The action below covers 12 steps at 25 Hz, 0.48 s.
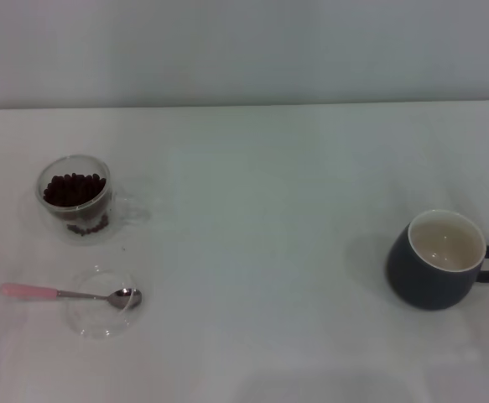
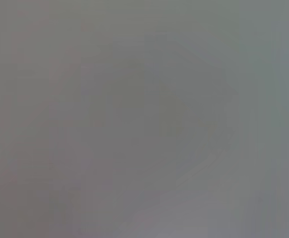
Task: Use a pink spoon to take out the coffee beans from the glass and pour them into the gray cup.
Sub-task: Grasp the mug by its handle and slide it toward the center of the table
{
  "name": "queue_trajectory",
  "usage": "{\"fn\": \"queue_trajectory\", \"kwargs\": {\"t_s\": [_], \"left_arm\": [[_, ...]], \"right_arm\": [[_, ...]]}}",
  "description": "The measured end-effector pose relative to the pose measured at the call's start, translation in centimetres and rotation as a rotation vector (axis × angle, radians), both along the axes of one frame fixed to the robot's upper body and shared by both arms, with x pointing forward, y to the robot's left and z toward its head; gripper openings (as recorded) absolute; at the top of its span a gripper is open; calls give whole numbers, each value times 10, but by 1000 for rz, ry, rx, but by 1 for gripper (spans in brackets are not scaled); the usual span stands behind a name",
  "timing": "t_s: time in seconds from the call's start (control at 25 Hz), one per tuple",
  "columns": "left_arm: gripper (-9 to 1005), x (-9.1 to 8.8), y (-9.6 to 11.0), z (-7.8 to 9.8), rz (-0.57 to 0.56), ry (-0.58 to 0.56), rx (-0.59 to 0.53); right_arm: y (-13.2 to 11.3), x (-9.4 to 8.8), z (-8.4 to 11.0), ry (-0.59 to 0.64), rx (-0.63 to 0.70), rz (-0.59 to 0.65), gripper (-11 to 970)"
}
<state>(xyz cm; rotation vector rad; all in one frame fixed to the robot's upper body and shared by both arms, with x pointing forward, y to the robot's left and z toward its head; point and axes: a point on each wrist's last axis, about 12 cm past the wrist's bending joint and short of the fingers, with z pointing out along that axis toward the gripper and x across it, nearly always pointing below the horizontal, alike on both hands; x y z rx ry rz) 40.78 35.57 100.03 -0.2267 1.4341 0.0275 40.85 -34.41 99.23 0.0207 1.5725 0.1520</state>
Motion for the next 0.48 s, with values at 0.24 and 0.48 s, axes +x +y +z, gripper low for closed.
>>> {"fn": "queue_trajectory", "kwargs": {"t_s": [0.24,0.48], "left_arm": [[861,12,-3,0,-15,11,1],[861,20,-5,2,-20,8,-3]], "right_arm": [[-3,-32,-4,8,15,-30,845],[-1,-50,-7,28,39,-43,845]]}}
